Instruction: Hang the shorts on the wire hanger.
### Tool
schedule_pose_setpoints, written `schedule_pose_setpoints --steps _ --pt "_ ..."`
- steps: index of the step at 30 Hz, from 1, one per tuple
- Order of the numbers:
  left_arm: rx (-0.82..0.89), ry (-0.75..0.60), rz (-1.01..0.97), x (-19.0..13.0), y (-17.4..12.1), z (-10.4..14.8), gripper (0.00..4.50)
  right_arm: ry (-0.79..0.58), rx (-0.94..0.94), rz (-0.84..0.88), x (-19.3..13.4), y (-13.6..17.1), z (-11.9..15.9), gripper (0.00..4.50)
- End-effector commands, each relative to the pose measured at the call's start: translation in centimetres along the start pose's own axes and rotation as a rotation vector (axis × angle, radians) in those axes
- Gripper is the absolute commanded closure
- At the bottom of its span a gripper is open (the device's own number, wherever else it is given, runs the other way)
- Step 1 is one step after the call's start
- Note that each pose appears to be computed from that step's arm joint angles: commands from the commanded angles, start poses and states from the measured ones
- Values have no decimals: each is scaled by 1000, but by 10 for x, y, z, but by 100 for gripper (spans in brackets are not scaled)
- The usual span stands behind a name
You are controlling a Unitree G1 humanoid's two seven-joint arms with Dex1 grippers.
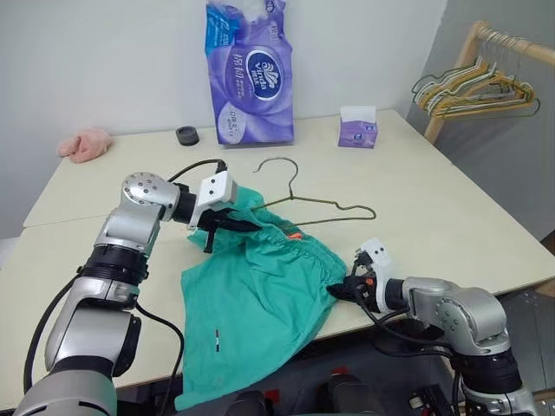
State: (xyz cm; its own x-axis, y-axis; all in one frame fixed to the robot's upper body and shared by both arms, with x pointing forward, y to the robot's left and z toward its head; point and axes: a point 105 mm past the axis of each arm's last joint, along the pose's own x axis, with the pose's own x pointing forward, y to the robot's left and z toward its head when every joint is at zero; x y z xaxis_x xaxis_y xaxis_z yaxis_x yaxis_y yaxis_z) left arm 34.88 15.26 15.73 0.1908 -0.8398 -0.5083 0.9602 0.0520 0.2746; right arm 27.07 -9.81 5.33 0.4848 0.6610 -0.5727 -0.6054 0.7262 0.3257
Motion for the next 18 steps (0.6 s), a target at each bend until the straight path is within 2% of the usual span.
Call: schedule_pose_setpoints --steps 1,4,5,11,15,18 --pt "43 -32 33 -8 4 12 450 -33 -130 -88 -2 -9 12 333" --pt "40 -30 39 -9 5 11 450 -55 -181 -132 -11 -18 19 435" --pt "38 -31 42 -9 5 11 450 -57 -203 -145 -14 -21 21 443" --pt "-2 -53 48 -14 5 11 450 -67 -346 -270 -38 -45 35 443" --pt "-48 -70 -9 -18 -5 14 450 -65 -398 -350 -55 -64 41 443" --pt "-80 -30 -102 -21 -22 9 450 -64 -383 -359 -62 -72 42 443"
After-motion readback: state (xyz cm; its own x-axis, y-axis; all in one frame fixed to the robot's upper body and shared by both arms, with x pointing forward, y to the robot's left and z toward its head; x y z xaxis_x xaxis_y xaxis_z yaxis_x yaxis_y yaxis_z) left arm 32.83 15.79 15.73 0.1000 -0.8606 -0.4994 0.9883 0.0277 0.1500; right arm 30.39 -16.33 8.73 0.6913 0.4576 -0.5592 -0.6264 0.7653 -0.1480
